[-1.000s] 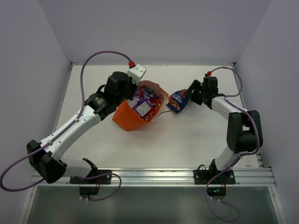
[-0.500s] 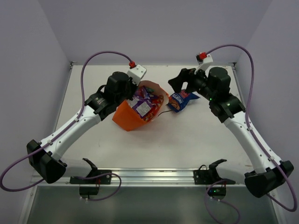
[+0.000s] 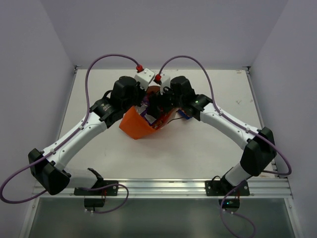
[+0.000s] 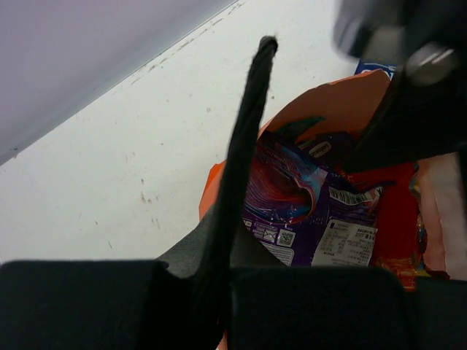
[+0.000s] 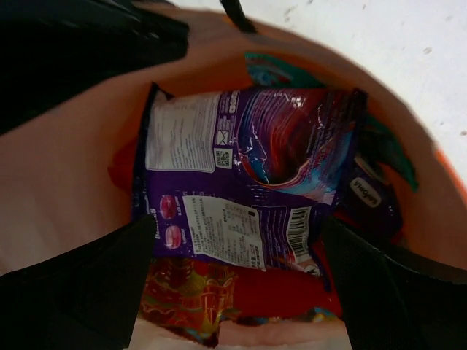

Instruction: Take the snacks out of the paper bag

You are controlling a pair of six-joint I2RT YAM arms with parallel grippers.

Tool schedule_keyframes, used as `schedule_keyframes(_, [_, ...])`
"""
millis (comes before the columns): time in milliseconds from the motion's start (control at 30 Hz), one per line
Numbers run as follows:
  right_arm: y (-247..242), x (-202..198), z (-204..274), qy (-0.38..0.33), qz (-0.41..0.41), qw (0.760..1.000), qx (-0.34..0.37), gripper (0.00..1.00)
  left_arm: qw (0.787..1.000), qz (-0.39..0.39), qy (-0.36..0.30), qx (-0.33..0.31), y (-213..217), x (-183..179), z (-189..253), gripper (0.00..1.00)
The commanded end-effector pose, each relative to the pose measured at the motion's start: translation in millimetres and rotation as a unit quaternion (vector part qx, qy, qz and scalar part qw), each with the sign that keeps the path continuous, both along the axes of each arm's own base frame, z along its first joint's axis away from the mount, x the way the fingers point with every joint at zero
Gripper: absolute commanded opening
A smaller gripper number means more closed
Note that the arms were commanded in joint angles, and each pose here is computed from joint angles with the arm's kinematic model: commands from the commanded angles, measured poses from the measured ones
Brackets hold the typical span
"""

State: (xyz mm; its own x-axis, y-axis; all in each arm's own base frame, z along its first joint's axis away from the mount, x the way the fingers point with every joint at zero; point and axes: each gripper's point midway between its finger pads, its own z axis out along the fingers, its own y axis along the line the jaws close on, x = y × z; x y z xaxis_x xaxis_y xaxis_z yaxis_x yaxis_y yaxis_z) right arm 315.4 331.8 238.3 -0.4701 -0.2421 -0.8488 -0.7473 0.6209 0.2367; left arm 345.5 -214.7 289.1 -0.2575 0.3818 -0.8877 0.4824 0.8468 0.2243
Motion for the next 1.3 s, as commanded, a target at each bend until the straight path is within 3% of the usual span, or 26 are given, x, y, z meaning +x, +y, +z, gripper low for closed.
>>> schedule_keyframes(0, [9, 5, -4, -0.017, 0.019, 1.0, 0.001, 0.98, 0.994, -0.006, -0.075, -0.082, -10, 1, 60, 0.0])
schedule_keyframes(133, [16, 15, -21, -0.02, 0.018, 1.0, -0.002, 0.97, 0.994, -0.009, -0.07, -0.083, -11, -1, 56, 0.0])
schedule_keyframes(233, [21, 16, -33, -0.011, 0.025, 1.0, -0.003, 0.88, 0.994, -0.009, -0.07, -0.085, -10, -2, 56, 0.0])
schedule_keyframes(433, [26, 11, -51, 0.007, 0.04, 0.999, -0.007, 0.51, 0.994, -0.01, -0.069, -0.089, -9, -4, 56, 0.0])
schedule_keyframes(533, [24, 8, -49, 0.007, 0.046, 0.999, -0.01, 0.24, 0.993, -0.01, -0.069, -0.091, -9, -5, 56, 0.0])
schedule_keyframes(567, [23, 7, -47, 0.005, 0.046, 0.999, -0.01, 0.1, 0.993, -0.009, -0.07, -0.091, -9, -4, 57, 0.0])
schedule_keyframes(633, [20, 4, -31, -0.009, 0.044, 0.999, -0.001, 0.0, 0.994, -0.008, -0.069, -0.088, -8, -4, 55, 0.0])
schedule_keyframes(933, [-7, -5, 56, -0.082, 0.007, 0.996, 0.033, 0.0, 0.992, 0.01, -0.077, -0.097, -2, -4, 63, 0.0])
schedule_keyframes(1067, [-32, -11, 97, -0.127, -0.038, 0.99, 0.051, 0.0, 0.99, 0.011, -0.078, -0.113, -3, -6, 68, 0.0])
schedule_keyframes(1267, [-81, -1, 119, -0.154, -0.133, 0.977, 0.063, 0.0, 0.988, 0.005, -0.065, -0.138, -6, -13, 73, 0.0])
